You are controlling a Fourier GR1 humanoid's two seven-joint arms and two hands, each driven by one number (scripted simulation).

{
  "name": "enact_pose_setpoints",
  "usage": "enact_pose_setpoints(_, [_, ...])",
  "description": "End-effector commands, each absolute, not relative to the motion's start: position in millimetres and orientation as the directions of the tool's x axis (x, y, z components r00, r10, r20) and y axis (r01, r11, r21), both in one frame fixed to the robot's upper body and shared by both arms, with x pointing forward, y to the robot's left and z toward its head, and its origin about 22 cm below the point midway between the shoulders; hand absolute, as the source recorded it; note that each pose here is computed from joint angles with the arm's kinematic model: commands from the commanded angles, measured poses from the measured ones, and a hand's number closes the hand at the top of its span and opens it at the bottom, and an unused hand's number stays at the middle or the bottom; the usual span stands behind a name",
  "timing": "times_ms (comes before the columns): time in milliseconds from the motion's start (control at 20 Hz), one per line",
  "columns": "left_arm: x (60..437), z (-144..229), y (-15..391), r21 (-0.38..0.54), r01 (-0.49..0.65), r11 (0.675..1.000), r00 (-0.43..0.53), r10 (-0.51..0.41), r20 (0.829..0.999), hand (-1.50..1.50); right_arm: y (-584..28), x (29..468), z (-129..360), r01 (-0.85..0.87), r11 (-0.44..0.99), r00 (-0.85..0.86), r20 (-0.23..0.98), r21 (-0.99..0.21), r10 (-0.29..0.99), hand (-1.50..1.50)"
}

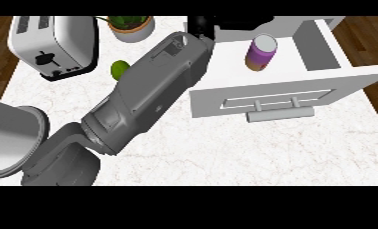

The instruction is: Pick up the can, place it into the drawer and close the drawer

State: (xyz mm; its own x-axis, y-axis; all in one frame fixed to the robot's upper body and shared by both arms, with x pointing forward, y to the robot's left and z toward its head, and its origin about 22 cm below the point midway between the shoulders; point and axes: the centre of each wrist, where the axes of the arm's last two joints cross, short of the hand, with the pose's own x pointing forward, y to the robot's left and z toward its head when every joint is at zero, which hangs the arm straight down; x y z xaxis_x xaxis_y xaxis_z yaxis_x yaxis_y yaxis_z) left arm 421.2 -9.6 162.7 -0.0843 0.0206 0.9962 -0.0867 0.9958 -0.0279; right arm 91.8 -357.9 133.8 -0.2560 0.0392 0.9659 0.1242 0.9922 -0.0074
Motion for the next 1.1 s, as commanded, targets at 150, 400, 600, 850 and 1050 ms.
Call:
enact_pose_setpoints(150, [421,167,-12,-0.072,-0.069,0.995,-0.113,0.064,0.992,-1.5,-352,92,167,0.17,0.944,-0.363,0.873,-0.283,0.327,-1.5])
enact_pose_setpoints(400, [419,172,-16,-0.08,-0.059,0.995,-0.154,0.07,0.986,-1.5,-337,106,169,0.108,0.926,-0.449,0.813,-0.361,0.369,-1.5])
enact_pose_setpoints(600, [411,182,-26,-0.1,-0.06,0.993,-0.183,0.087,0.979,-1.5,-325,117,185,0.131,0.874,-0.476,0.744,-0.468,0.47,-1.5])
enact_pose_setpoints(850, [413,180,-22,-0.123,-0.066,0.99,-0.179,0.109,0.978,-1.5,-307,145,182,0.146,0.817,-0.442,0.702,-0.558,0.558,-1.5])
enact_pose_setpoints(1050, [416,177,-18,-0.126,-0.042,0.991,-0.151,0.118,0.981,-1.5,-287,164,176,0.167,0.746,-0.435,0.631,-0.645,0.643,-1.5])
